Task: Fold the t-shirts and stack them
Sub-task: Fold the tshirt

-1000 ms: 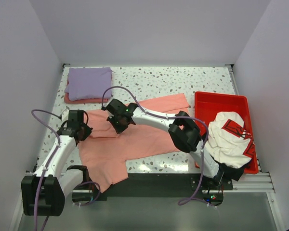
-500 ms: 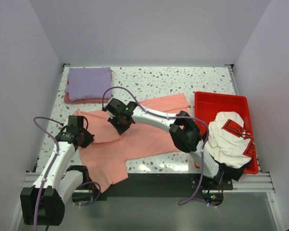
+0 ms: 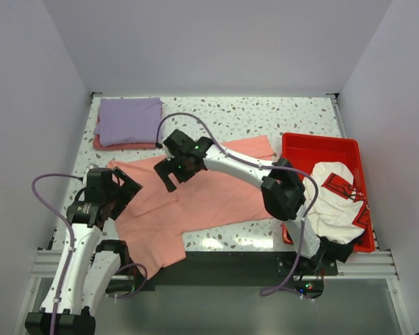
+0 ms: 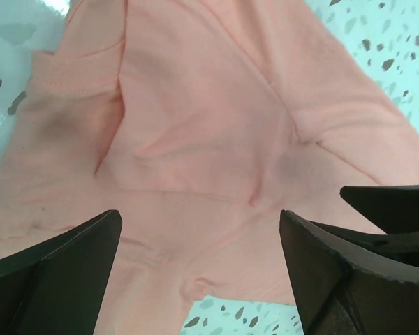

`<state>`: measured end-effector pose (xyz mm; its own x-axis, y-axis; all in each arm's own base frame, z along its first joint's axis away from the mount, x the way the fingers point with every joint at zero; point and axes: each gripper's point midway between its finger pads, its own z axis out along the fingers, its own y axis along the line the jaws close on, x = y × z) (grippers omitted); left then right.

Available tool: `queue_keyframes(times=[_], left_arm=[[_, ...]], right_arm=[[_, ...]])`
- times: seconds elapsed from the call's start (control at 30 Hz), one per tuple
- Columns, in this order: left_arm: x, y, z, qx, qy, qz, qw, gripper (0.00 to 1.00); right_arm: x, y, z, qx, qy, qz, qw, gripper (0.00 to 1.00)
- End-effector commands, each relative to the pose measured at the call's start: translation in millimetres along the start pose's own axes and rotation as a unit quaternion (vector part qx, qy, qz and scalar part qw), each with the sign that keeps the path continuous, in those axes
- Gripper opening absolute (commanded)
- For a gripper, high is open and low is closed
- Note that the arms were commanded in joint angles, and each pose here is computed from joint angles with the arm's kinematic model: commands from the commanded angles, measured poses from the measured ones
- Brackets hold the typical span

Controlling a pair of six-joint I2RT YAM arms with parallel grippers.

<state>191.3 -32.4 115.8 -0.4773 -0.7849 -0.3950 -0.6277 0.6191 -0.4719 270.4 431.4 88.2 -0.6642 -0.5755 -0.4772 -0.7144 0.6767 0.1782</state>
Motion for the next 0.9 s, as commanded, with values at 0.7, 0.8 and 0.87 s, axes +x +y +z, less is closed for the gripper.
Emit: queue_keyframes(times=[0.7,0.8,0.87], left_arm=[[-76,-47,158,-0.051,-0.052,0.074,0.995,1.00],[-83,-30,173,-0.080,-0.045,0.063,0.994,1.00],[-82,-25,183,-0.086,-0.035,0.067,0.993,1.00]], right_arm=[[27,-290,-37,0.177,-0.050,0.202,0.962,0.99],[31,-299,-27,0.182,-0.042,0.207,0.960,0.99],[37,-300,-21,0.182,-0.032,0.210,0.960,0.99]])
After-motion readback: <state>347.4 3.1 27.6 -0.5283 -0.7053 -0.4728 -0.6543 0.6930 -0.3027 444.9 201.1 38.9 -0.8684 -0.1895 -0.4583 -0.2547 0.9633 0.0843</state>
